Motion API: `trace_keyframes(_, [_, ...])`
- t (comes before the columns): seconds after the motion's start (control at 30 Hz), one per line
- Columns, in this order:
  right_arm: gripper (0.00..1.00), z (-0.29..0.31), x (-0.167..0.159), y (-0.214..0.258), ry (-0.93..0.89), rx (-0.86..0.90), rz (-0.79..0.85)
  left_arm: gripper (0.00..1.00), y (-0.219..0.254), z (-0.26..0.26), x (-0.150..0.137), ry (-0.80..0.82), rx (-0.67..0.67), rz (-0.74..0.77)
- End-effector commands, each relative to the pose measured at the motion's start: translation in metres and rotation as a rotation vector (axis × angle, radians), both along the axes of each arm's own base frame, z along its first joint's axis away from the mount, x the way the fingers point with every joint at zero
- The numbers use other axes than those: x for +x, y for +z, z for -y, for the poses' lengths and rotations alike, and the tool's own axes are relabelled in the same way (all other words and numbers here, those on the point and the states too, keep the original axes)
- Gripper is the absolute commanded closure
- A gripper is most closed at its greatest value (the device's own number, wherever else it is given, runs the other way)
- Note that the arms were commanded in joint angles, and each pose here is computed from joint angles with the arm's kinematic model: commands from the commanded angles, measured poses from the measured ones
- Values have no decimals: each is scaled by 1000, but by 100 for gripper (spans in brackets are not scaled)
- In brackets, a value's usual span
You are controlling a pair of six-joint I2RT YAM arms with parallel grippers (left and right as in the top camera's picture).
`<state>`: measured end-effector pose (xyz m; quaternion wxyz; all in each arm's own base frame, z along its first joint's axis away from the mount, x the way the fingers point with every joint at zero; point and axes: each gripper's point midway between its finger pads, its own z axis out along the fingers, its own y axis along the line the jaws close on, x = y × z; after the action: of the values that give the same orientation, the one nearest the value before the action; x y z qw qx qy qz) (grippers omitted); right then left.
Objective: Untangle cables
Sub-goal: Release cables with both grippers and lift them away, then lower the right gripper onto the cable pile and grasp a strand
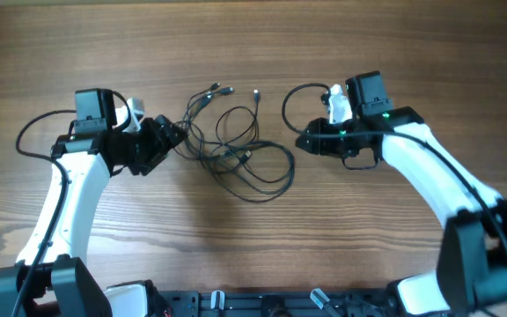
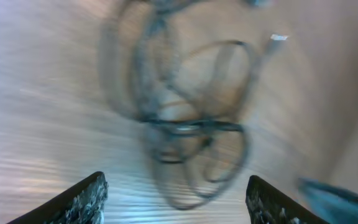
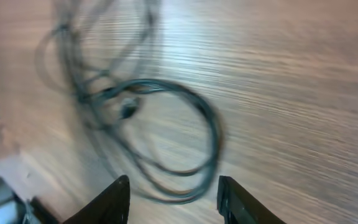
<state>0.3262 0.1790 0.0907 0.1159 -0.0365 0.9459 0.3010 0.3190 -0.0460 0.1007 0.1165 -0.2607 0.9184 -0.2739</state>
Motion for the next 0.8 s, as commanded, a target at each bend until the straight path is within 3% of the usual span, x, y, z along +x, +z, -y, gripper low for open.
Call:
trace_keyframes(0.0, [49, -29, -12, 18, 167, -10, 113, 27, -18, -42, -7, 86, 239, -67])
trace_keyframes(0.17, [48, -57, -28, -3, 267, -119, 139, 27, -24, -63, -16, 195, 332, -131])
trace_keyframes(0.5, [46, -113, -37, -35, 392, -222, 267, 26, -24, -62, -18, 195, 331, -141])
trace_keyframes(0.77, [48, -128, -39, -74, 402, -246, 230, 24, -25, -62, -18, 194, 332, -143])
